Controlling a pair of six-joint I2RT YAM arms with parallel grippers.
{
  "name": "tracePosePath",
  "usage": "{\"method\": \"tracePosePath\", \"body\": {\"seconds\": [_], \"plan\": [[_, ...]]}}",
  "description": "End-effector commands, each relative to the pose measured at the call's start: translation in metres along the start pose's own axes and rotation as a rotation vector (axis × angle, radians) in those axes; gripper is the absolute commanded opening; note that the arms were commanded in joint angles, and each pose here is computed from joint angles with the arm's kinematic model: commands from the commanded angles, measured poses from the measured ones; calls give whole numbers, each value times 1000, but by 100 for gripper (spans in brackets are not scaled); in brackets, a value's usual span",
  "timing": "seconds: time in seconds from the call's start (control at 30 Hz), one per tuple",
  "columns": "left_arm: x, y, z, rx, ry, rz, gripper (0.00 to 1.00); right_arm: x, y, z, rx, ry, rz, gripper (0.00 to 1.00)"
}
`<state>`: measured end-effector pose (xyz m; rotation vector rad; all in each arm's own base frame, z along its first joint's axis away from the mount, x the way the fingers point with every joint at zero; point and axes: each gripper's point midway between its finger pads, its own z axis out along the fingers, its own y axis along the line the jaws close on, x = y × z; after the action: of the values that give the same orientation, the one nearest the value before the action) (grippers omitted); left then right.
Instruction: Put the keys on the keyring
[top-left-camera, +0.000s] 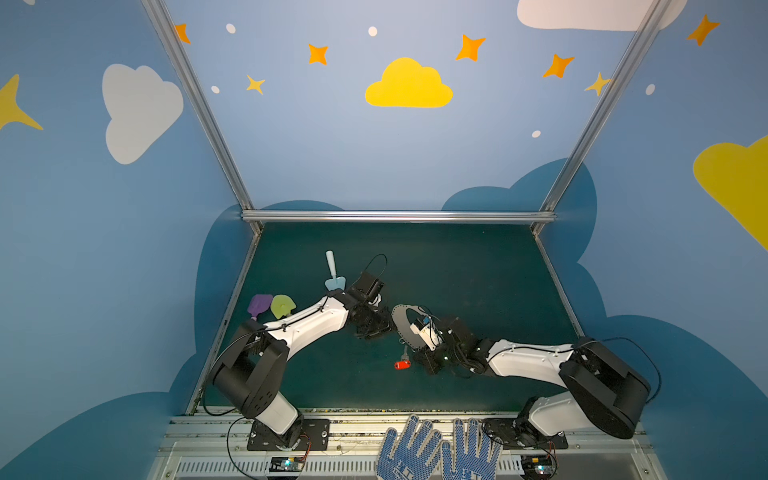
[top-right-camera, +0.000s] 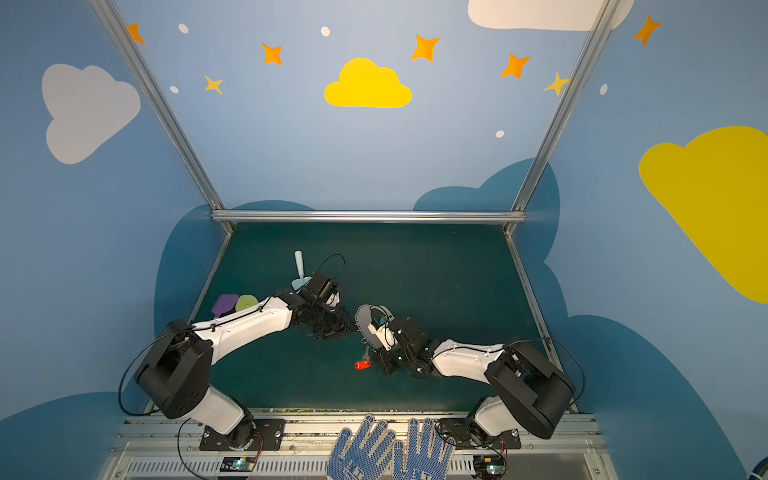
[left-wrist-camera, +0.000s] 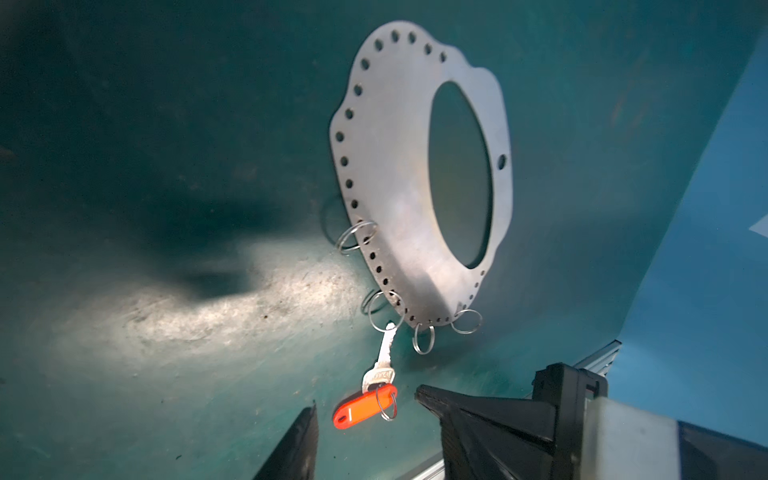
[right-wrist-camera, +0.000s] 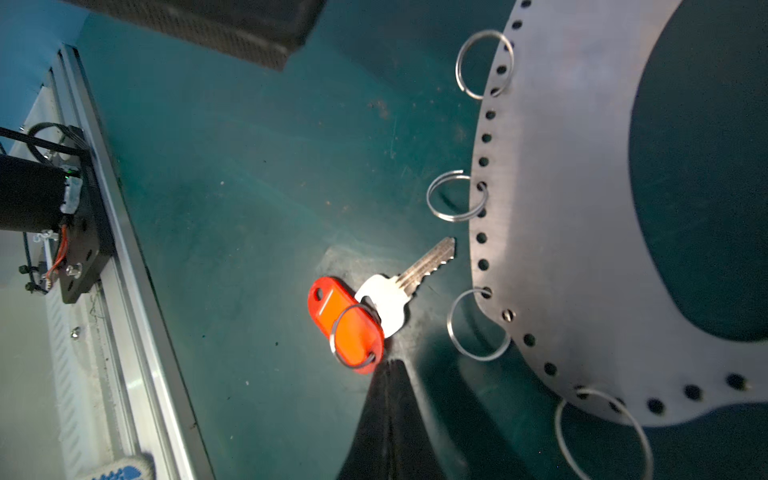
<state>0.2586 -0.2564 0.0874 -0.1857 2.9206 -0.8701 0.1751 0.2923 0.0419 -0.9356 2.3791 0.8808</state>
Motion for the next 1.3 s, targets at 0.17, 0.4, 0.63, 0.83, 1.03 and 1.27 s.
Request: {"method": "tracePosePath", "body": {"seconds": [0.17, 0.4, 0.63, 0.83, 1.03, 1.27], "plan": [[14, -13, -3, 55, 41, 140, 40, -7, -3, -5, 43, -7, 6, 24], [50, -3, 9, -121, 145, 388, 37, -12, -26, -36, 94, -97, 191, 37], [65, 5, 19, -349, 177, 696, 44, -15, -49, -83, 201, -212, 282, 43], [66, 9, 34, -547, 166, 968, 46, -10, -57, -105, 216, -288, 316, 45], [68, 3, 40, -519, 164, 1134, 46, -3, -59, -113, 211, -316, 336, 46], [75, -8, 42, -438, 137, 1338, 50, -3, -60, -117, 200, -344, 346, 46]]}}
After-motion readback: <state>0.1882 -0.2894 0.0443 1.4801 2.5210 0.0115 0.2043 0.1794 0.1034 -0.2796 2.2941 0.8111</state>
